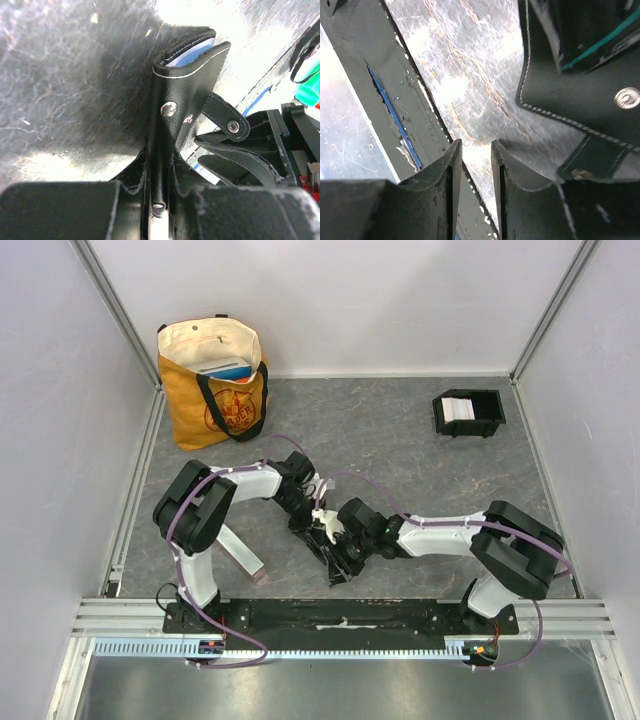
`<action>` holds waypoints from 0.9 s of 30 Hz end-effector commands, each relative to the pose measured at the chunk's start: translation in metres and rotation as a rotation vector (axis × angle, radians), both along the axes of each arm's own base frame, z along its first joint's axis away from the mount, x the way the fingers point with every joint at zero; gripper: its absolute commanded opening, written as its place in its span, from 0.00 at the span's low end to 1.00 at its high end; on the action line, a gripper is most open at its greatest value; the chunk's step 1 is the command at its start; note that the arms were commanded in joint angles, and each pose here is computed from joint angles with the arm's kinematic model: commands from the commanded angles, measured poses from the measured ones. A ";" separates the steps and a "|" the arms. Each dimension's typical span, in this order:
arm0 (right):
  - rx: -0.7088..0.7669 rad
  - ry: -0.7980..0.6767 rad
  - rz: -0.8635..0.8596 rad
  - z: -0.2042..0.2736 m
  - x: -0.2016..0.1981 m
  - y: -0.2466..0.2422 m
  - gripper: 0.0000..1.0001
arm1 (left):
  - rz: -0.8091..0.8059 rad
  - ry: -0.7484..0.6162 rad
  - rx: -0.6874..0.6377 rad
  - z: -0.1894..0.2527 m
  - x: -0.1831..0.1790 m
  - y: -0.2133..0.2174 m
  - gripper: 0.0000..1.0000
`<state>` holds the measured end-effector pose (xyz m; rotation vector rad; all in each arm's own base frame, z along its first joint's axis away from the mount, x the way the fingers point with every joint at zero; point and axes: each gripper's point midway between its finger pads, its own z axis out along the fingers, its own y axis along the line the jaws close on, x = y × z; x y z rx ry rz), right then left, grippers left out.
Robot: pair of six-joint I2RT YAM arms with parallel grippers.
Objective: Put the credit cards into the card holder
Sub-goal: Open the card holder at the center of the board.
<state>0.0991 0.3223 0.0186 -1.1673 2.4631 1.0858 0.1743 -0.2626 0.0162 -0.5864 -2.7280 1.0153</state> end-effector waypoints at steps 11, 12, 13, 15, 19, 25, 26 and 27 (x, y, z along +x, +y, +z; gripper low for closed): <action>-0.026 -0.217 -0.698 0.080 0.113 -0.089 0.60 | 0.052 -0.221 -0.056 0.018 0.028 -0.002 0.41; -0.029 -0.240 -0.787 0.090 0.127 -0.102 0.64 | 0.056 -0.232 -0.063 0.023 0.029 -0.002 0.45; -0.036 -0.274 -0.875 0.100 0.143 -0.117 0.66 | 0.060 -0.241 -0.066 0.026 0.030 -0.002 0.49; -0.078 -0.308 -0.999 0.112 0.163 -0.140 0.70 | 0.066 -0.265 -0.085 0.036 0.032 -0.004 0.60; -0.227 -0.389 -1.280 0.132 0.205 -0.193 0.78 | 0.072 -0.307 -0.089 0.051 0.037 -0.004 0.77; -0.214 -0.399 -1.616 0.163 0.259 -0.258 0.85 | 0.116 -0.441 -0.035 0.075 0.051 0.010 0.88; -0.209 -0.387 -1.657 0.165 0.268 -0.267 0.86 | 0.127 -0.470 -0.025 0.078 0.054 0.013 0.89; -0.194 -0.381 -1.687 0.172 0.277 -0.272 0.87 | 0.136 -0.500 -0.019 0.082 0.056 0.016 0.89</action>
